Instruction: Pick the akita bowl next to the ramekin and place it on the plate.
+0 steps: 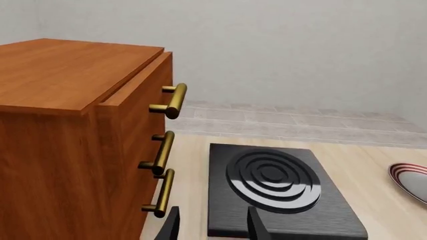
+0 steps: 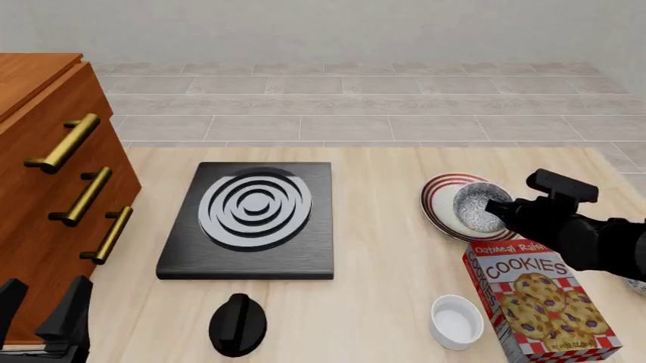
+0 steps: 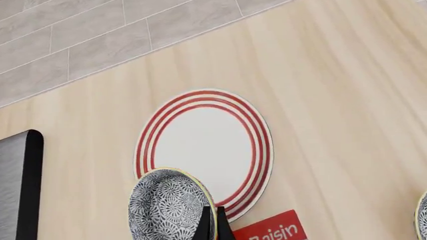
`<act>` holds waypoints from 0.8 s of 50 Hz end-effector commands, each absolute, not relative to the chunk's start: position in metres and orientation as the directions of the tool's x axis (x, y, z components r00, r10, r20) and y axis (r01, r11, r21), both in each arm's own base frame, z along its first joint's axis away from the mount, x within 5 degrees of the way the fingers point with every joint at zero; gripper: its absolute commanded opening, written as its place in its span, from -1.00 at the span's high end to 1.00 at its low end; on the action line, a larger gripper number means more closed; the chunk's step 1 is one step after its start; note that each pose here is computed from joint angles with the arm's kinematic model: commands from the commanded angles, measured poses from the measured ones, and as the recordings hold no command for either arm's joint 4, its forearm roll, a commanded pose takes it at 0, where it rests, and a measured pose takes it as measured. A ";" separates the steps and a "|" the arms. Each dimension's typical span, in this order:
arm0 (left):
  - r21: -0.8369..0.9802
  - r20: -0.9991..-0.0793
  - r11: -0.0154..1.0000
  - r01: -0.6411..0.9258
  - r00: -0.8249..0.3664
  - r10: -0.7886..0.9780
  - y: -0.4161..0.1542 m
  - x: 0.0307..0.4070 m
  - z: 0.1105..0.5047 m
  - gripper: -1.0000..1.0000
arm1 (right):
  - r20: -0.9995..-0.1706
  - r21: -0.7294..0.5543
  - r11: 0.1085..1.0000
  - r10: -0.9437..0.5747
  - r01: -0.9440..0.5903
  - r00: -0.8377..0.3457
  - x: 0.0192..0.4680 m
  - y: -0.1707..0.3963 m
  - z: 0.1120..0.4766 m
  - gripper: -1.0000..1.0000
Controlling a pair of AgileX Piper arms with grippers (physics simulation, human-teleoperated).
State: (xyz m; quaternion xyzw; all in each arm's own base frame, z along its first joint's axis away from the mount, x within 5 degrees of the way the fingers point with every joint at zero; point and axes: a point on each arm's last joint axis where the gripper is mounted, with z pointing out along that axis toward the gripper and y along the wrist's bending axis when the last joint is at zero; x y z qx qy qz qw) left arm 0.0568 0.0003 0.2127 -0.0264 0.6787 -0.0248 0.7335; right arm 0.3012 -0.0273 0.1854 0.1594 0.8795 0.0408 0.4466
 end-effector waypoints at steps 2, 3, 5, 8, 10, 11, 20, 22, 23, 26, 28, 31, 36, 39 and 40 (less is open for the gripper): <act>-0.071 -0.995 0.997 0.002 0.075 -0.071 0.000 0.057 0.213 -1.00 | -0.773 0.226 0.939 0.335 0.260 -0.538 0.306 -0.030 0.185 1.00; -0.072 -0.995 0.997 0.002 0.075 -0.071 0.000 0.057 0.213 -1.00 | -0.773 0.226 0.938 0.336 0.262 -0.537 0.307 -0.031 0.185 1.00; -0.071 -0.995 0.997 0.003 0.074 -0.071 0.000 0.057 0.213 -1.00 | -0.774 0.226 0.938 0.337 0.262 -0.536 0.308 -0.031 0.186 1.00; -0.071 -0.995 0.997 0.003 0.074 -0.071 0.000 0.057 0.213 -1.00 | -0.774 0.226 0.938 0.337 0.262 -0.536 0.308 -0.031 0.186 1.00; -0.070 -0.995 0.998 0.003 0.073 -0.070 0.000 0.058 0.213 -1.00 | -0.774 0.226 0.938 0.338 0.265 -0.536 0.310 -0.032 0.185 1.00; -0.070 -0.995 0.998 0.003 0.073 -0.070 0.000 0.058 0.213 -1.00 | -0.774 0.226 0.937 0.338 0.265 -0.536 0.311 -0.033 0.185 1.00; -0.068 -0.995 0.998 0.003 0.071 -0.068 0.000 0.058 0.213 -1.00 | -0.774 0.226 0.936 0.341 0.271 -0.534 0.316 -0.035 0.183 1.00; -0.068 -0.995 0.998 0.003 0.070 -0.068 0.000 0.058 0.213 -1.00 | -0.773 0.226 0.935 0.342 0.272 -0.534 0.317 -0.036 0.182 1.00; -0.068 -0.995 0.998 0.004 0.070 -0.068 0.000 0.059 0.213 -1.00 | -0.774 0.226 0.935 0.342 0.273 -0.533 0.318 -0.036 0.182 1.00; -0.068 -0.995 0.998 0.003 0.069 -0.068 0.000 0.058 0.213 -1.00 | -0.774 0.225 0.935 0.342 0.273 -0.533 0.319 -0.037 0.181 1.00; -0.068 -0.995 0.998 0.003 0.069 -0.068 0.000 0.058 0.212 -1.00 | -0.773 0.226 0.935 0.342 0.273 -0.534 0.320 -0.036 0.179 1.00; -0.068 -0.995 0.998 0.002 0.068 -0.068 0.000 0.058 0.212 -1.00 | -0.773 0.221 0.937 0.338 0.272 -0.537 0.321 -0.037 0.177 1.00; -0.069 -0.995 0.998 0.001 0.068 -0.069 0.000 0.058 0.212 -1.00 | -0.770 0.217 0.937 0.337 0.274 -0.542 0.322 -0.038 0.173 1.00; -0.067 -0.995 0.998 0.001 0.067 -0.067 0.000 0.058 0.212 -1.00 | -0.769 0.215 0.937 0.336 0.275 -0.544 0.323 -0.038 0.171 1.00; -0.068 -0.995 0.998 0.001 0.067 -0.067 0.000 0.058 0.212 -1.00 | -0.768 0.215 0.937 0.336 0.275 -0.545 0.324 -0.038 0.169 1.00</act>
